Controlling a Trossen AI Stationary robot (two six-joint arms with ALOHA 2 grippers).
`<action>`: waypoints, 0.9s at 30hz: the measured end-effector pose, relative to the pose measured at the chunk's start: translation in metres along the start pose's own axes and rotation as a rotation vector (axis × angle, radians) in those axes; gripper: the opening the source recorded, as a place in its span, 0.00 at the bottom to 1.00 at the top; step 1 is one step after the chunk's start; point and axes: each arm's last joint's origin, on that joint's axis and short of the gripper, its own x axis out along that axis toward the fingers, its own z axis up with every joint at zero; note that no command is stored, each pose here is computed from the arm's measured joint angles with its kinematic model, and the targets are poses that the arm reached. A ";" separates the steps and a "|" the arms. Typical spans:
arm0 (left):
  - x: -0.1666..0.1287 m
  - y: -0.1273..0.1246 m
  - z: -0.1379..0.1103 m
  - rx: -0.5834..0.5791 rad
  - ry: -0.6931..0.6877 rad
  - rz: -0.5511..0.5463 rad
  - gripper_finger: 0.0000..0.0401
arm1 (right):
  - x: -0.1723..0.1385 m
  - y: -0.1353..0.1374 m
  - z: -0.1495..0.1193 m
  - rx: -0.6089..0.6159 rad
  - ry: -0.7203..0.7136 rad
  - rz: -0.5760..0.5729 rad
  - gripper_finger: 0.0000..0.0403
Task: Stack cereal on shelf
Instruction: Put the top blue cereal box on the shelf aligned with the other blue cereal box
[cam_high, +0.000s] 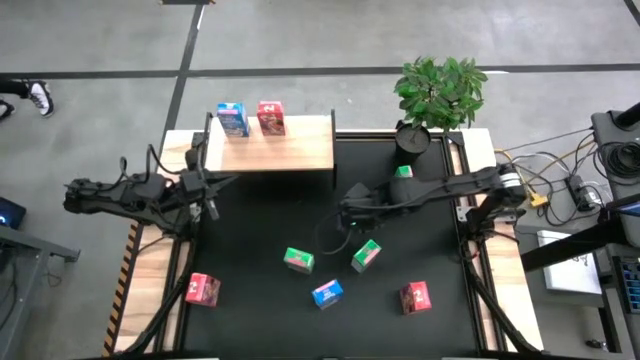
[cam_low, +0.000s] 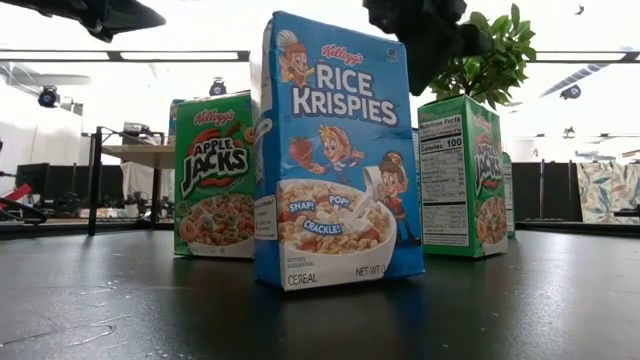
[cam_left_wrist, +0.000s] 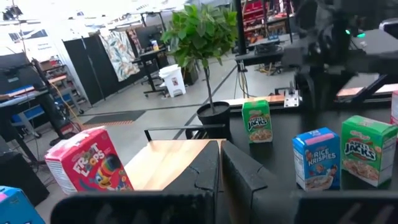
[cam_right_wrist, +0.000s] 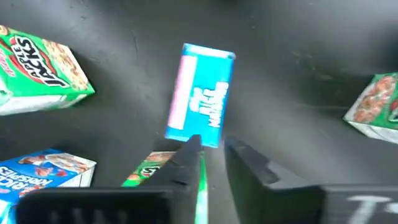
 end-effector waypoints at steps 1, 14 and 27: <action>0.000 0.000 0.000 -0.001 -0.001 0.000 0.00 | 0.003 0.003 0.002 -0.001 0.002 -0.003 0.22; -0.003 0.002 -0.001 -0.005 -0.005 0.001 0.00 | 0.039 0.020 0.015 -0.005 0.050 -0.079 0.70; -0.004 0.003 -0.001 -0.012 -0.008 0.002 0.00 | 0.060 0.023 0.015 -0.036 0.077 -0.114 0.58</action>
